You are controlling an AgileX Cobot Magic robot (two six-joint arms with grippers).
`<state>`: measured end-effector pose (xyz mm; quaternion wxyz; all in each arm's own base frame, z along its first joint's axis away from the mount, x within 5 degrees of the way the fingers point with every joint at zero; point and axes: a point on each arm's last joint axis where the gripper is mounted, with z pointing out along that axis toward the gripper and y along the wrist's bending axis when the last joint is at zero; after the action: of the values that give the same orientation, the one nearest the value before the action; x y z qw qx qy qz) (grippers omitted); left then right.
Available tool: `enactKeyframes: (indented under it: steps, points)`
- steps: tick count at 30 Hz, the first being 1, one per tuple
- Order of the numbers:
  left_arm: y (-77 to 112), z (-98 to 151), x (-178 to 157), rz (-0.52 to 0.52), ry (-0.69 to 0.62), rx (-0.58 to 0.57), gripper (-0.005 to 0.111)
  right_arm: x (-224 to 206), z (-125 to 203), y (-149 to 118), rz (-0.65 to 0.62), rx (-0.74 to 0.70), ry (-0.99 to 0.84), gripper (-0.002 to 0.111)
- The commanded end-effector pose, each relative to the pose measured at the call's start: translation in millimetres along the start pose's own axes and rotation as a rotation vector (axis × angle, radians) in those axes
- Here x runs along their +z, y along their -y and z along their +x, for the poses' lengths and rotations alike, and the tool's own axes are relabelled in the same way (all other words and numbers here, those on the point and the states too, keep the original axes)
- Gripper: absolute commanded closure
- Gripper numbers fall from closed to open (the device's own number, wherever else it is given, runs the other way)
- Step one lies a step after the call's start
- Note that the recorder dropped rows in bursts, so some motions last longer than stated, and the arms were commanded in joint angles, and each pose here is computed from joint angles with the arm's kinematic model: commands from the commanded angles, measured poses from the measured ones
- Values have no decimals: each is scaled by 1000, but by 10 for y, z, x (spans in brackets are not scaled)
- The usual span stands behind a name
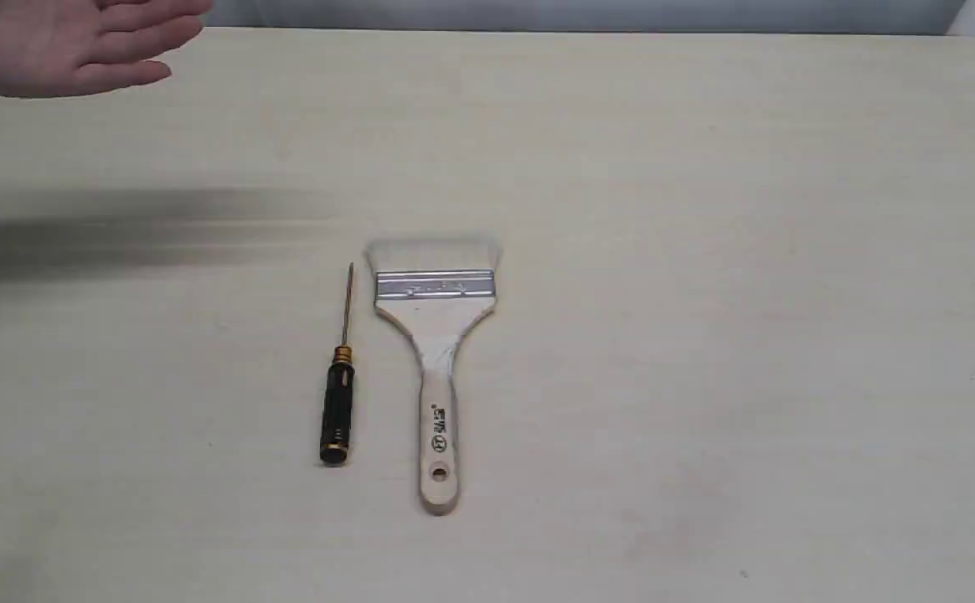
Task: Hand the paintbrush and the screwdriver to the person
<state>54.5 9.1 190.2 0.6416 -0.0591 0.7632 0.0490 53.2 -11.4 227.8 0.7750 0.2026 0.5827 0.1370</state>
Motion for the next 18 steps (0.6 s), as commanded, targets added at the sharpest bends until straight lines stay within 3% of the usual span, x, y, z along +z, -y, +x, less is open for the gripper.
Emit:
enactKeyframes:
  steps: [1,7,18]
  points:
    - [6,-4,0,10,10,-5,107,-6,-11,6,3,78,20,98]
    - [6,-4,0,10,10,-5,107,-18,92,-71,-50,-17,-195,98]
    - [6,-6,0,9,13,-2,107,193,-137,-496,-360,-68,-359,98]
